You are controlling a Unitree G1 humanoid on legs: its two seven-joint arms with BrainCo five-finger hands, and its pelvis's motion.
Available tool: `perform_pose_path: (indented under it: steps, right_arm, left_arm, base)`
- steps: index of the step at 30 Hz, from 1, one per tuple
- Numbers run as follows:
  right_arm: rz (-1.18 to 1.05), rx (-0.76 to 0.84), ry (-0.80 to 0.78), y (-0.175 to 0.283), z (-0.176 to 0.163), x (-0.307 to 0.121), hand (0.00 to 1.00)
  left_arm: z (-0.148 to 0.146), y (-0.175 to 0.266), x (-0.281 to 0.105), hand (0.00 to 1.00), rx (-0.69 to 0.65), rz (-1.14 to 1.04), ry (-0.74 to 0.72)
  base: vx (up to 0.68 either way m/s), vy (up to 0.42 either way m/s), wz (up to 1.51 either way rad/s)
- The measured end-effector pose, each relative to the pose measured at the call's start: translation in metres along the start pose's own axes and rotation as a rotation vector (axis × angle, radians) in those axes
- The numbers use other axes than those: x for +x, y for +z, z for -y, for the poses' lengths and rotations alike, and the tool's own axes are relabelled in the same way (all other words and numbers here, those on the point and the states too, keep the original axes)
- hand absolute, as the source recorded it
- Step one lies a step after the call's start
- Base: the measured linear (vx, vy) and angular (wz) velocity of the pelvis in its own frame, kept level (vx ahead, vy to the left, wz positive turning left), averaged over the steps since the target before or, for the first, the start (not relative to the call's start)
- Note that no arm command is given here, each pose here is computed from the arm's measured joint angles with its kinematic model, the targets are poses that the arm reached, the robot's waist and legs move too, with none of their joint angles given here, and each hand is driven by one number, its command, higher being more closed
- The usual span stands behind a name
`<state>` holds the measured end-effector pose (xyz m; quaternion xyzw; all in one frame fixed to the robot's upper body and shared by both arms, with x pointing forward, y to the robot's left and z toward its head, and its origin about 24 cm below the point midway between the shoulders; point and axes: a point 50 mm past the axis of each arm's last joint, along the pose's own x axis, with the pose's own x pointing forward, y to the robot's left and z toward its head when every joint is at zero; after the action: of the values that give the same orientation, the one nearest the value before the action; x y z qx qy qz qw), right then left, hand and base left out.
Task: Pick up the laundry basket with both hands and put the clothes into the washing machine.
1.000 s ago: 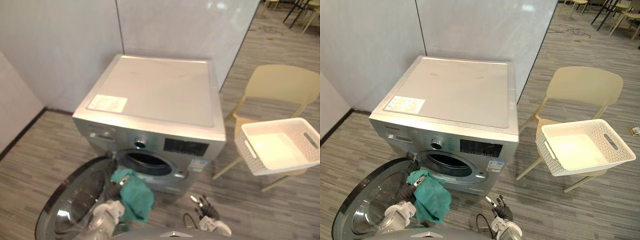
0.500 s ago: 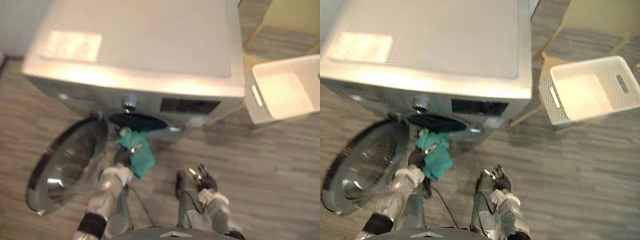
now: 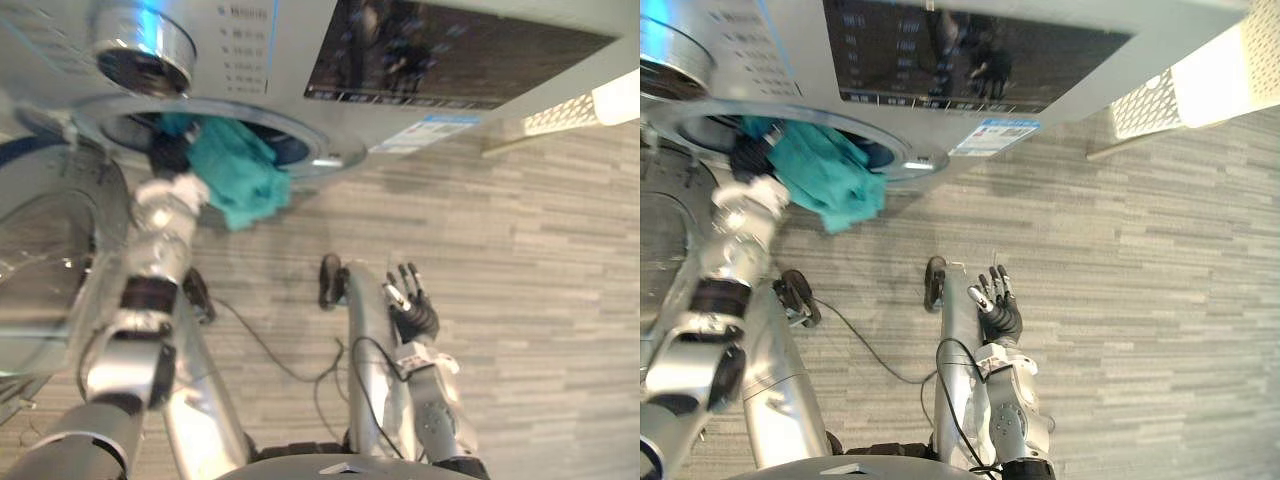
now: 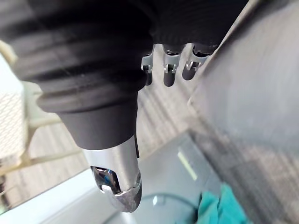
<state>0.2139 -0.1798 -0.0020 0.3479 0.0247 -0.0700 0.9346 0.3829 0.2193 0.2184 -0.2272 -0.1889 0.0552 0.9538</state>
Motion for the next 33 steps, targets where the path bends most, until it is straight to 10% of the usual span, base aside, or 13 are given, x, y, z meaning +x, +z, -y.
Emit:
perform_pose_path:
  steps: [13, 27, 28, 33]
  right_arm:
    - [0.0, 0.134, -0.157, -0.008, 0.032, -0.012, 0.0]
    - [-0.001, 0.221, -0.164, -0.012, 0.034, -0.016, 0.0]
    - [-0.001, 0.221, -0.164, -0.012, 0.034, -0.016, 0.0]
    - [-0.001, 0.214, -0.163, -0.014, 0.035, -0.021, 0.0]
  left_arm:
    - [0.132, 0.133, 0.036, 1.0, -0.064, 0.314, -0.376]
    - [0.148, 0.183, 0.026, 1.0, -0.118, 0.557, -0.276]
    - [0.148, 0.186, 0.025, 0.0, -0.066, 0.58, -0.266]
    - [0.157, 0.201, 0.006, 0.0, 0.745, 0.903, -0.134]
  base:
    - [-0.01, 0.021, -0.1]
    - [-0.03, 0.033, -0.09]
    - [-0.04, 0.056, -0.11]
    - [-0.02, 0.028, -0.05]
